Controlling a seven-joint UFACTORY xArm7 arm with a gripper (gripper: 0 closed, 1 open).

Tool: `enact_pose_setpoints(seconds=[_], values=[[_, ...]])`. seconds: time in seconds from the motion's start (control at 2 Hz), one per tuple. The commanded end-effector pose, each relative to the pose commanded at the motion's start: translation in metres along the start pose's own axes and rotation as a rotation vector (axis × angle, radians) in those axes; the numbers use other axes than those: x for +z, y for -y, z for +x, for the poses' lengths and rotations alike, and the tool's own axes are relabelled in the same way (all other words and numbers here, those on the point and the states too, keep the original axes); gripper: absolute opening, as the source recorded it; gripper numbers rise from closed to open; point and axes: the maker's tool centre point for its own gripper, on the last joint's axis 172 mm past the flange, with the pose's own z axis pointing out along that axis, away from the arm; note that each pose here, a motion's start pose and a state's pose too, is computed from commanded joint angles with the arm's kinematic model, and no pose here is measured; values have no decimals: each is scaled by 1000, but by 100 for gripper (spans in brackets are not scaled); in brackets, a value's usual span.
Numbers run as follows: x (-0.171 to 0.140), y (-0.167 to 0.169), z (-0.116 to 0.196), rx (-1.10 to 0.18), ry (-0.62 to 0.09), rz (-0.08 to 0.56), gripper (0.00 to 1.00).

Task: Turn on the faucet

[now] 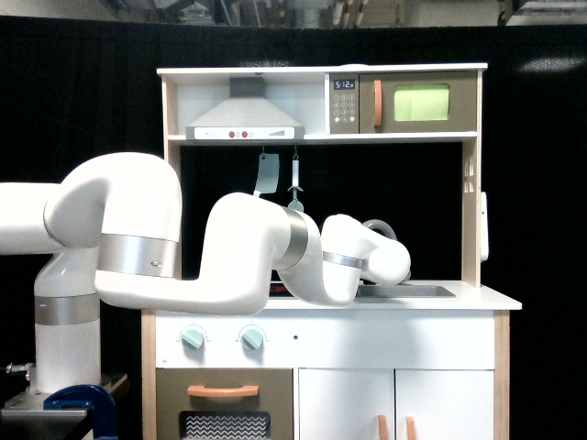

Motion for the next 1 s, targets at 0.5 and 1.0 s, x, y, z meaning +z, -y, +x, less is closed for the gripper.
enact_pose_setpoints(seconds=[0.5, 1.0], values=[[-18, -15, -2, 0, 0, 0, 100], [-58, -45, -4, 0, 0, 0, 100]])
